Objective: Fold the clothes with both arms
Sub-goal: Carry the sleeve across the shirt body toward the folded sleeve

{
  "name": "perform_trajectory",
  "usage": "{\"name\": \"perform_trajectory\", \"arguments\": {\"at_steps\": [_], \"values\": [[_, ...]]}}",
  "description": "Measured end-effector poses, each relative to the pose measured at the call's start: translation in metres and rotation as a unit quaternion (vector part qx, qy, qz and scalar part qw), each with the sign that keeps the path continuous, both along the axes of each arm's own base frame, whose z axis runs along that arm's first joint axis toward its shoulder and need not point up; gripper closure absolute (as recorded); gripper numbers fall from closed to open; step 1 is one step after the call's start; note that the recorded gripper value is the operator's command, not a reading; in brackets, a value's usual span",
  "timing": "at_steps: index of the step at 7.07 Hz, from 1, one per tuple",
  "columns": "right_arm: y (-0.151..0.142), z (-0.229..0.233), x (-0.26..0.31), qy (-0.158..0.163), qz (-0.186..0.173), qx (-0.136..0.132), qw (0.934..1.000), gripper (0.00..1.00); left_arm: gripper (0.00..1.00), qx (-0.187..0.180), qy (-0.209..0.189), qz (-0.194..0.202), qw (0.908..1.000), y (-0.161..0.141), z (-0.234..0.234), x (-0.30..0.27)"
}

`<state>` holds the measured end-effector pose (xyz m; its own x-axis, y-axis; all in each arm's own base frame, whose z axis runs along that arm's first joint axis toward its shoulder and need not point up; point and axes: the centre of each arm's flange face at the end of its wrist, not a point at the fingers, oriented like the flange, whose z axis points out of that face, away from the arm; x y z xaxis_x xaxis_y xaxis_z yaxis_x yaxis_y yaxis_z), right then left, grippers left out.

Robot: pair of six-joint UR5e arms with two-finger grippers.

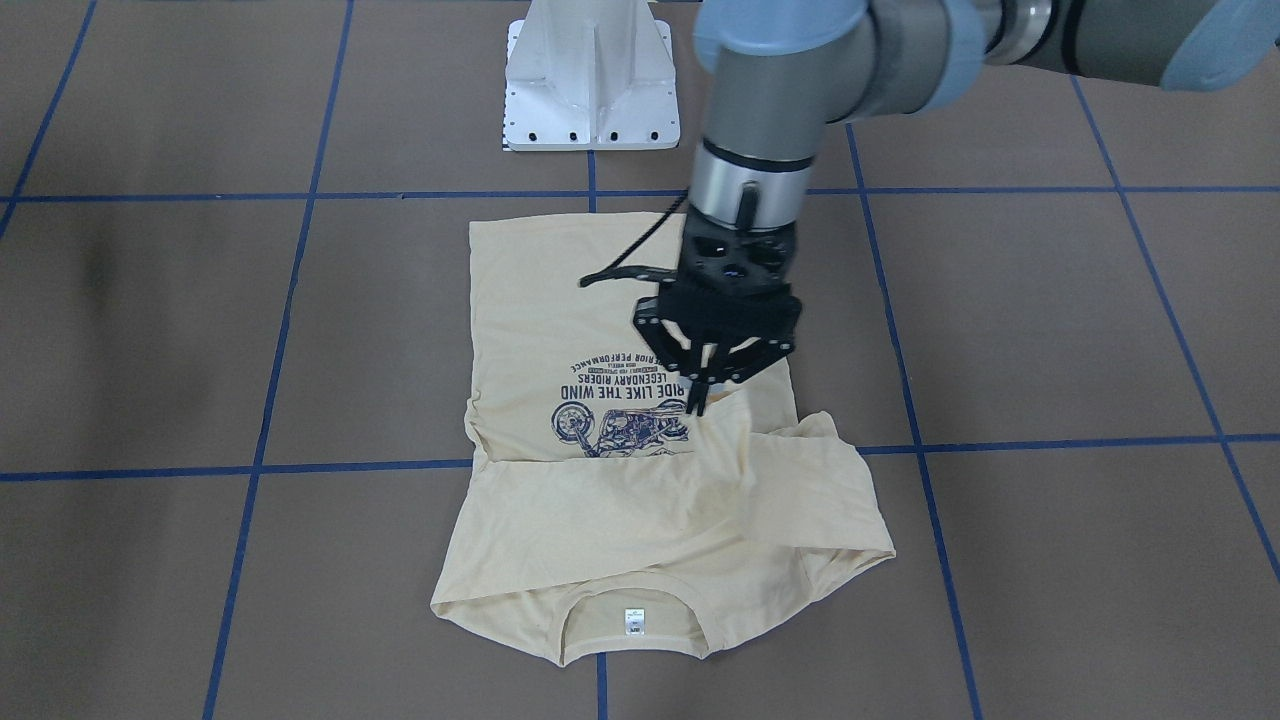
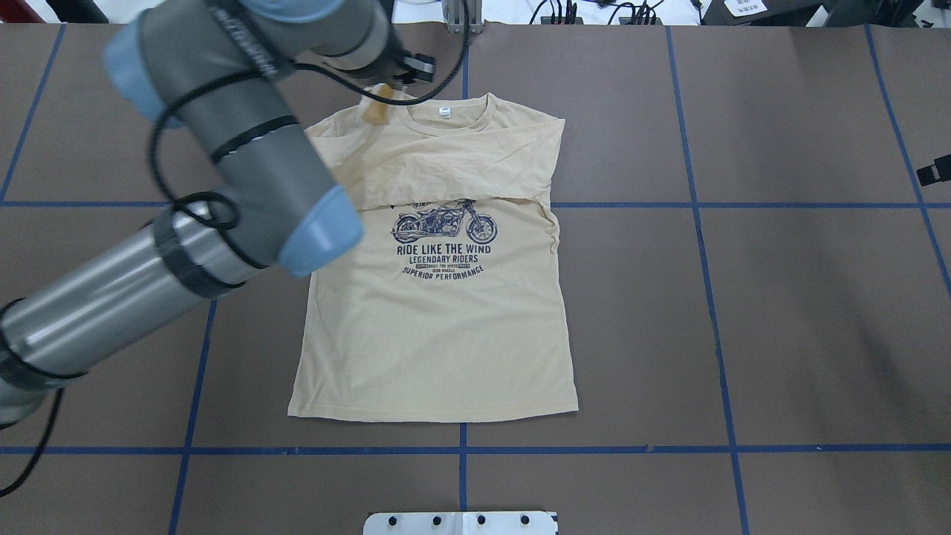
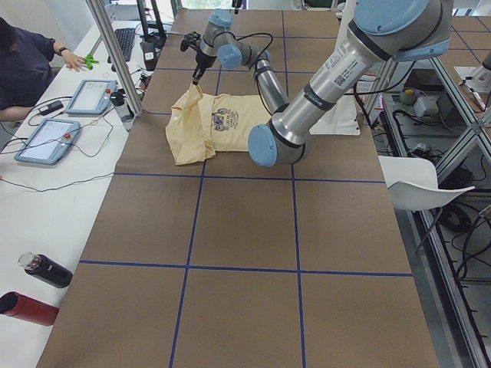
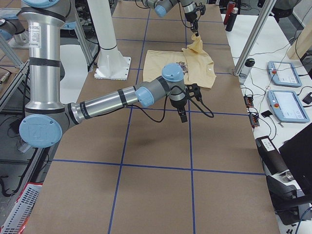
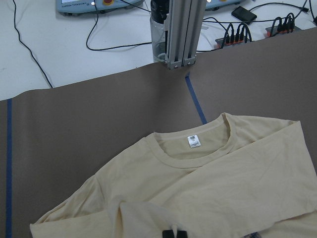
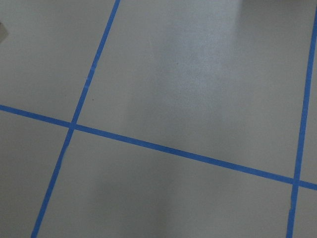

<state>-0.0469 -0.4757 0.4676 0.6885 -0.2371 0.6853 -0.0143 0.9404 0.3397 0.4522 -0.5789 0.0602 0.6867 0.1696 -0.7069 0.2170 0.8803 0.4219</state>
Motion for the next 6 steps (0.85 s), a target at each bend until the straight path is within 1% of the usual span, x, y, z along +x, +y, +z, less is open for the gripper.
{"name": "perform_trajectory", "arguments": {"at_steps": [1, 2, 3, 4, 5, 6], "values": [[0.000, 0.000, 0.000, 0.000, 0.000, 0.000, 1.0000, 0.00, 1.00, -0.039, -0.001, -0.017, 0.9991, -0.004, -0.039, 0.064], [0.000, 0.000, 0.000, 0.000, 0.000, 0.000, 1.0000, 0.00, 1.00, -0.065, 0.000, -0.032, 0.9974, 0.001, -0.057, 0.119], [0.000, 0.000, 0.000, 0.000, 0.000, 0.000, 1.0000, 0.00, 1.00, -0.080, 0.001, -0.051, 0.9955, 0.007, -0.055, 0.158], [0.000, 0.000, 0.000, 0.000, 0.000, 0.000, 1.0000, 0.00, 0.78, -0.087, 0.002, -0.066, 0.9940, 0.014, -0.048, 0.183], [0.000, 0.000, 0.000, 0.000, 0.000, -0.001, 1.0000, 0.00, 0.01, -0.093, 0.006, -0.077, 0.9927, 0.019, -0.043, 0.197], [0.000, 0.000, 0.000, 0.000, 0.001, -0.001, 1.0000, 0.00, 0.00, -0.101, 0.020, -0.088, 0.9908, 0.022, -0.042, 0.202]]}}
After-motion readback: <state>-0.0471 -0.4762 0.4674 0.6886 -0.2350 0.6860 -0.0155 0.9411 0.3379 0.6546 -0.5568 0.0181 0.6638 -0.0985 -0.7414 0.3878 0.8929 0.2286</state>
